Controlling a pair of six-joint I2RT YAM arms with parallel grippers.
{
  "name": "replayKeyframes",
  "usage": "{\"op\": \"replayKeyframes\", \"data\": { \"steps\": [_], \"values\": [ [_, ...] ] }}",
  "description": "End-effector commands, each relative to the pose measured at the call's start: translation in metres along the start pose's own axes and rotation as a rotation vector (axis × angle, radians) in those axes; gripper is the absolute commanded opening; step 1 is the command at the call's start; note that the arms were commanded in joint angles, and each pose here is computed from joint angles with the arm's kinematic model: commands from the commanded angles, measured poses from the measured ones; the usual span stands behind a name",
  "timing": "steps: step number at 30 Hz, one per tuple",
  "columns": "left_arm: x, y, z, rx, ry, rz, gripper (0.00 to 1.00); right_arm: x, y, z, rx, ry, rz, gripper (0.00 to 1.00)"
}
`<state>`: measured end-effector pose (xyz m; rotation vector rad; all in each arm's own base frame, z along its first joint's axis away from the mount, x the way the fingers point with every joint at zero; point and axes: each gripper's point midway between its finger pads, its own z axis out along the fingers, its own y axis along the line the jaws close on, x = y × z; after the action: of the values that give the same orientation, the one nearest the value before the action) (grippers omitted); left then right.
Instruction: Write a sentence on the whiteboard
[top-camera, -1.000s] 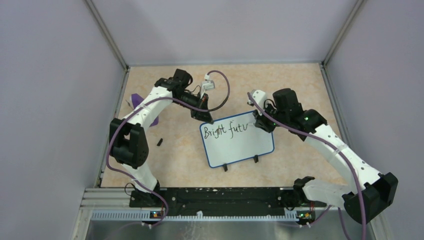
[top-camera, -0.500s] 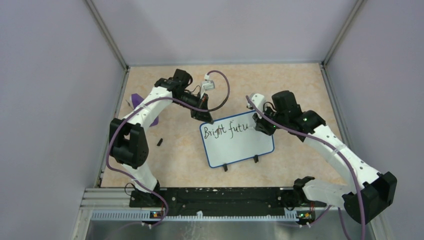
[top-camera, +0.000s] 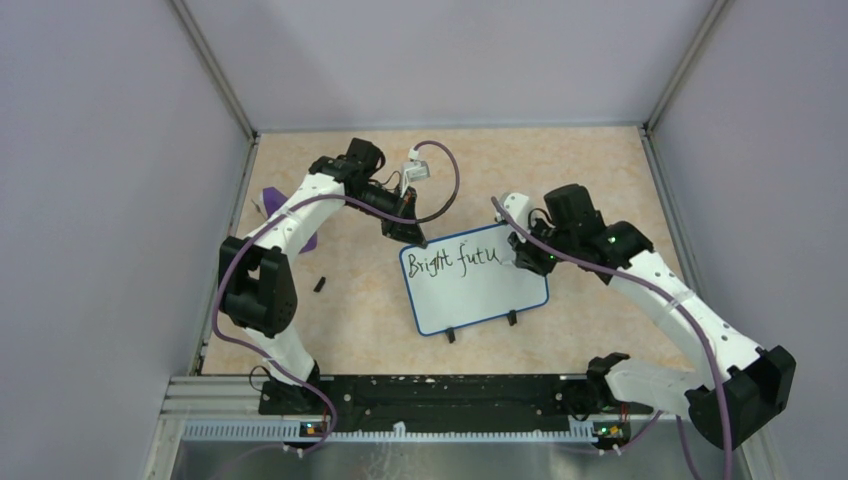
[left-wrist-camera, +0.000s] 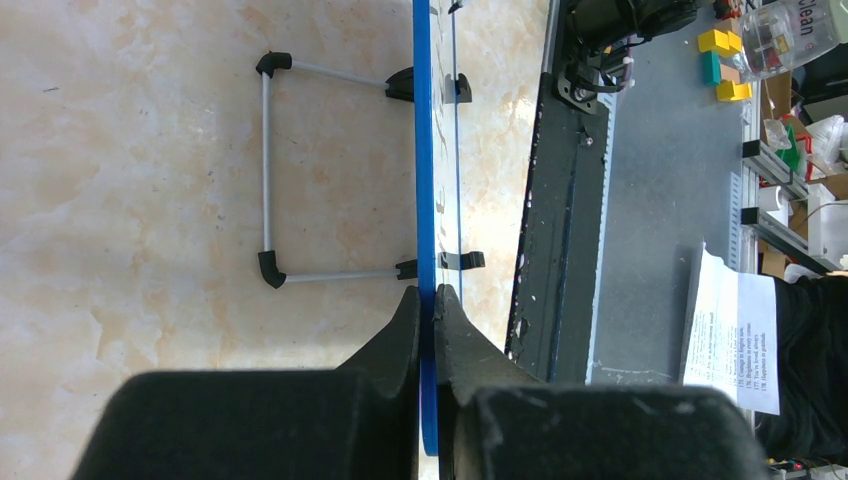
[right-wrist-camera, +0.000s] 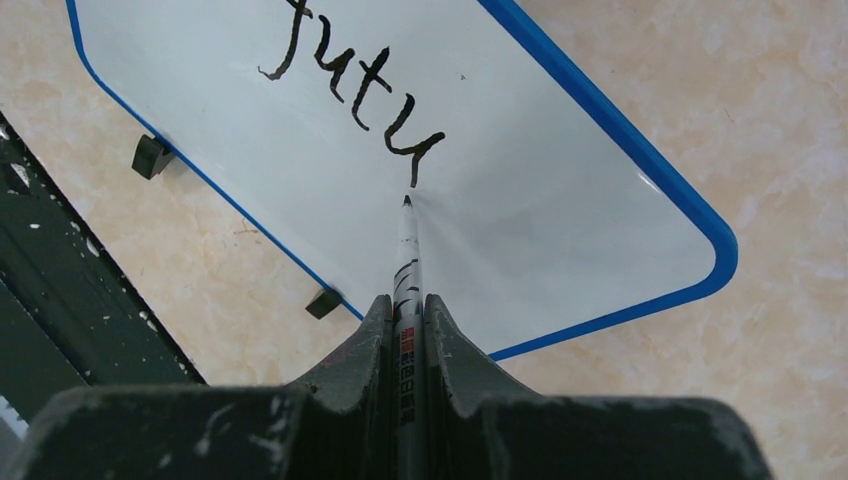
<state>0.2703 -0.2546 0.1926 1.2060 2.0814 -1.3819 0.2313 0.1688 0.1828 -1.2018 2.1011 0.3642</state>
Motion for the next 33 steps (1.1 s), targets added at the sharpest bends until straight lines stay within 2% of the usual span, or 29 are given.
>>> {"op": "replayKeyframes", "data": {
  "steps": [1, 11, 33],
  "values": [
    [0.0, -0.009, -0.001, 0.012, -0.004, 0.025, 0.0, -0.027, -0.005, -0.025, 0.036, -0.099, -0.013, 0.0],
    [-0.001, -0.009, -0.001, 0.015, -0.008, 0.027, 0.0, -0.03, -0.02, -0.032, 0.054, -0.16, 0.073, 0.0],
    [-0.001, -0.009, -0.001, 0.012, -0.009, 0.027, 0.0, -0.047, -0.022, -0.021, 0.017, -0.209, 0.075, 0.0]
  ]
}}
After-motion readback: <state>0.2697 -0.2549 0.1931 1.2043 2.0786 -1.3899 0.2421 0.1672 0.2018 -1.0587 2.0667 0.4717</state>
